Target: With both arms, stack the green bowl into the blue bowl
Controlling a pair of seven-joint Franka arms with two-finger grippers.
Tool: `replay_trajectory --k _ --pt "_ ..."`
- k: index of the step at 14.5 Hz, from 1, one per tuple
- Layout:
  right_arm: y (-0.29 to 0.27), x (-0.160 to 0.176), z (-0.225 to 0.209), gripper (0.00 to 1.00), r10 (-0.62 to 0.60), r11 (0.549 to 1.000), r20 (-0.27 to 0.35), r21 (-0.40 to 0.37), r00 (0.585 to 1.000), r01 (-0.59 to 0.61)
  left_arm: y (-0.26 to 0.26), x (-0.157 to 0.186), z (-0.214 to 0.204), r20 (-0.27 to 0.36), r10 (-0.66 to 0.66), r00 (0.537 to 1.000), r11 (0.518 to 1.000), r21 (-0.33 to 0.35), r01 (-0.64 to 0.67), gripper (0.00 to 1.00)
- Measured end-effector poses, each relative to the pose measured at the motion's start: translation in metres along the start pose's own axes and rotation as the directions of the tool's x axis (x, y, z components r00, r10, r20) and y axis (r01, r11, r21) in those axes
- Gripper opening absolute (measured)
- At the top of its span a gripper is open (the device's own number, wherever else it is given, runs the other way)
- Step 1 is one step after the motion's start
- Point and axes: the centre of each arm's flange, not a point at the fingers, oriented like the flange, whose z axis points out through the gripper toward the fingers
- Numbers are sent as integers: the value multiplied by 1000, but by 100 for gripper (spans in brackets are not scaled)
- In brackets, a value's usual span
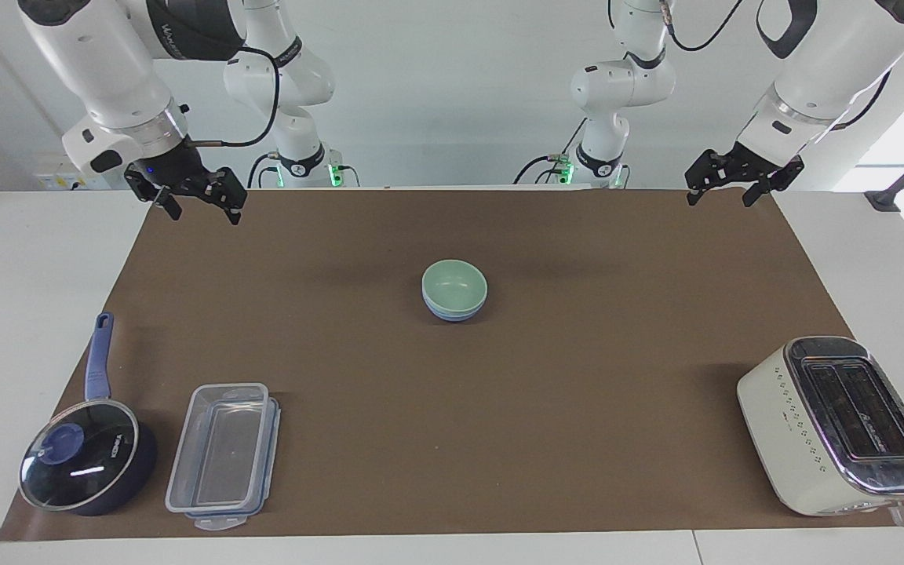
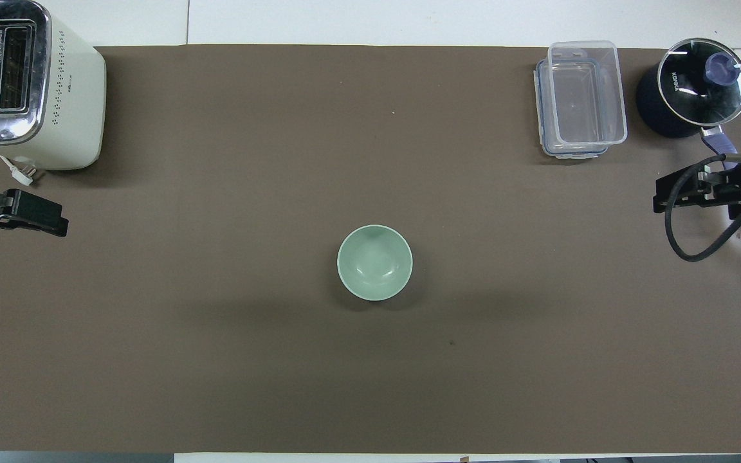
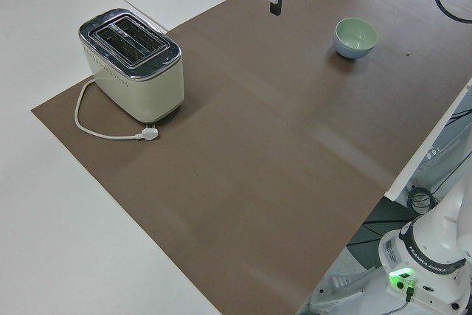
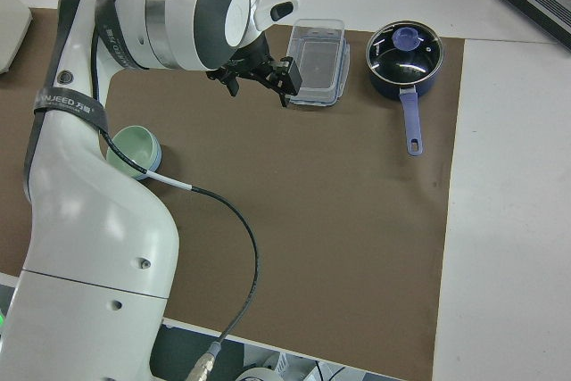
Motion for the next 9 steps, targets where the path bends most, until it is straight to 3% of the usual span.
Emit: replay_trajectory --k 9 --pt "6 2 -2 100 -15 1000 -17 1 1000 15 0 0 0 0 0 1000 1000 0 0 100"
